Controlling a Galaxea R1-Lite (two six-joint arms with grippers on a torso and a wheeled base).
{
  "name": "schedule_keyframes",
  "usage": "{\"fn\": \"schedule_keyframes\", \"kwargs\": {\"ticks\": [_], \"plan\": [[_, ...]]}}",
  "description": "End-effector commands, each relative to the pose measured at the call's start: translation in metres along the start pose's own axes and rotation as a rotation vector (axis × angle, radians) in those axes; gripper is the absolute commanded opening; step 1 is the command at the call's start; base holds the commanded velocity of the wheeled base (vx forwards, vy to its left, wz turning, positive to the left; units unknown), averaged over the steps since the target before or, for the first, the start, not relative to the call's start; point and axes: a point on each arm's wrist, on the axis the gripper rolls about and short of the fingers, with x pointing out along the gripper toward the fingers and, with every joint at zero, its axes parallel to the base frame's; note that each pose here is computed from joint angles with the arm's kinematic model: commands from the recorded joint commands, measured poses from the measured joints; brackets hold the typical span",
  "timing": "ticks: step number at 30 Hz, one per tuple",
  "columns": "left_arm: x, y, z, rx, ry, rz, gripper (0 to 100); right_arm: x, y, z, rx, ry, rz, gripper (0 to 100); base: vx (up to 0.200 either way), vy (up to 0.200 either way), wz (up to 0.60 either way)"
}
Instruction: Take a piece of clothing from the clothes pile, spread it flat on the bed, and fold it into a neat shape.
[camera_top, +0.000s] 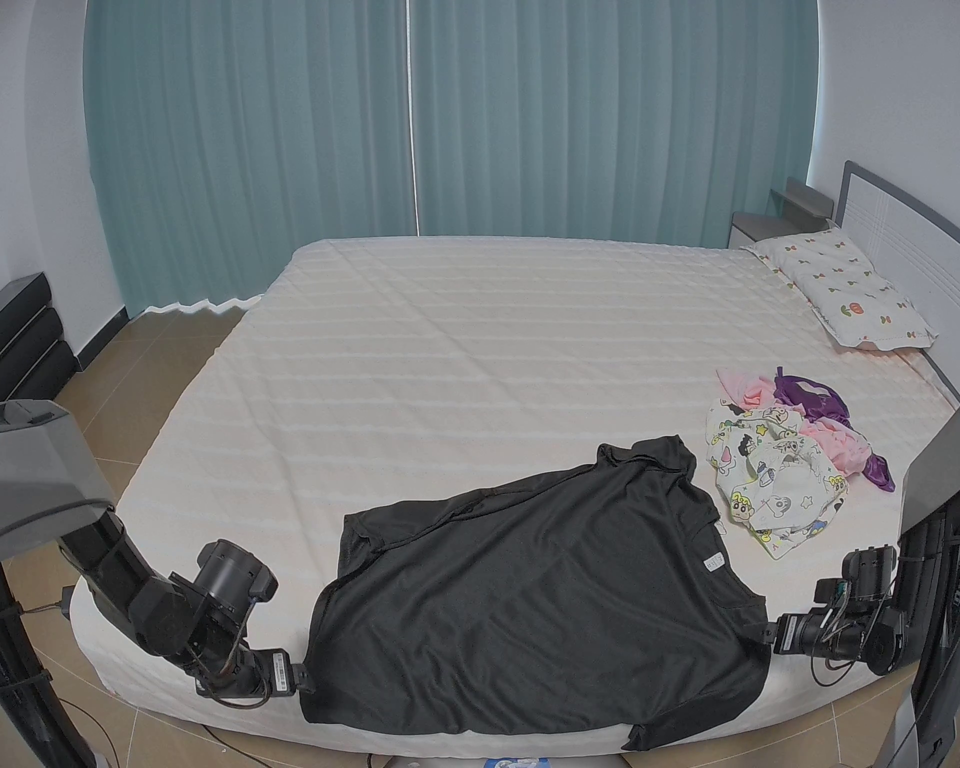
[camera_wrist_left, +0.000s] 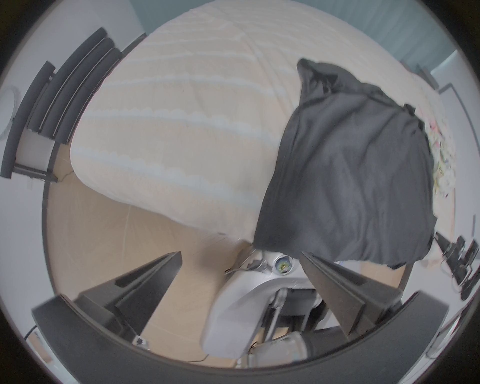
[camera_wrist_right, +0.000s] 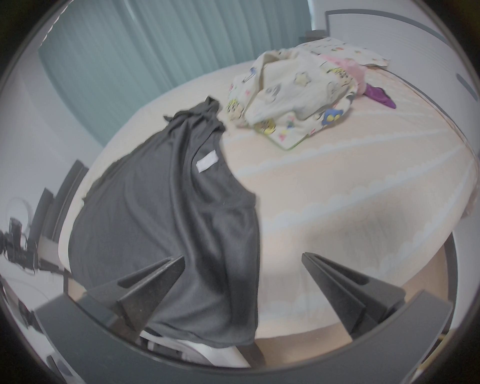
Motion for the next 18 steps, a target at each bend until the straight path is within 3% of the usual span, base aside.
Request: {"fn": "schedule_keyframes", "kwargs": {"ticks": [1, 6, 18], "plan": [[-0.023, -0.005, 0.016, -0.053, -0.094, -0.160, 100, -0.003, 0.004, 0.031, 0.070, -0.157, 0.045, 100, 0.000, 0.000, 0.00], [-0.027, -0.006, 0.019, -0.070, -0.108, -0.188, 100, -0.011, 0.008, 0.048, 0.116, -0.239, 0.067, 100, 0.000, 0.000, 0.00], [-0.024, -0.008, 0.020, -0.100, -0.095, -0.194, 100, -0.009, 0.012, 0.046, 0.109, -0.229, 0.078, 100, 0.000, 0.000, 0.00]]}}
